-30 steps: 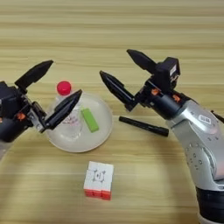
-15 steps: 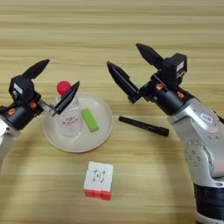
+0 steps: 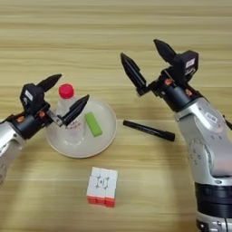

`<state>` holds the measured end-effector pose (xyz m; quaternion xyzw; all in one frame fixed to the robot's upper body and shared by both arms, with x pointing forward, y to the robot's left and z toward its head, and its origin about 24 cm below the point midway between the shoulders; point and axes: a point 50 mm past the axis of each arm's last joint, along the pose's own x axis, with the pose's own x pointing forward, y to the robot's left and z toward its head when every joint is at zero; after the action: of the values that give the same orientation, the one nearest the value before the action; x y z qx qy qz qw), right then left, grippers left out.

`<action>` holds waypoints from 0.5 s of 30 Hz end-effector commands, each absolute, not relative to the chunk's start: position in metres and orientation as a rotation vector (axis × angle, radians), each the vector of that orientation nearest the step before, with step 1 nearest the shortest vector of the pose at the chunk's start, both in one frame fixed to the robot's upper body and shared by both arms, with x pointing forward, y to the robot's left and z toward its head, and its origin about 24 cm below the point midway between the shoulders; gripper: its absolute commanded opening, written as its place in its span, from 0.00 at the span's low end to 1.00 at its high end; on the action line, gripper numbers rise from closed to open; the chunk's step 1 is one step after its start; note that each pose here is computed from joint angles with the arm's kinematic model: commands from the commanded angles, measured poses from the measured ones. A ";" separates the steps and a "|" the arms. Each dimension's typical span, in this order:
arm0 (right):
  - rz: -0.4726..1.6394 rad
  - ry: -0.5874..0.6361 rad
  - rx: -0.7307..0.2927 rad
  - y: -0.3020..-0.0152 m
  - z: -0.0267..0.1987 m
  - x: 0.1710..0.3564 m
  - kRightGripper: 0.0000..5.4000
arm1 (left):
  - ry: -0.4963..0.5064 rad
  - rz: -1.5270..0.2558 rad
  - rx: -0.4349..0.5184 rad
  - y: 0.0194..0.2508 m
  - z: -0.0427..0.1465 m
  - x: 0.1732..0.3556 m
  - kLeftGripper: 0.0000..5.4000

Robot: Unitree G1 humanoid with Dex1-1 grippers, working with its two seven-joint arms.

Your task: Move the objects on the table

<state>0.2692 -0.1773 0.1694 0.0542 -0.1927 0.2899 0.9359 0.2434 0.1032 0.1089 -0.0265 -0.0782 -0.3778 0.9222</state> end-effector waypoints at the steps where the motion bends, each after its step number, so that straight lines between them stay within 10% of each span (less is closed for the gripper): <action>1: 0.567 -0.424 0.096 -0.179 0.176 0.274 1.00 | -0.126 -0.777 -0.060 0.104 0.108 0.246 0.99; 15: 0.547 -0.444 0.074 -0.181 0.180 0.276 1.00 | -0.022 -0.753 -0.043 0.102 0.086 0.247 0.99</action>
<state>0.2748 -0.1802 0.1730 0.0442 -0.2024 0.2714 0.9399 0.2474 0.1036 0.0912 -0.0251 -0.0251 -0.3657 0.9301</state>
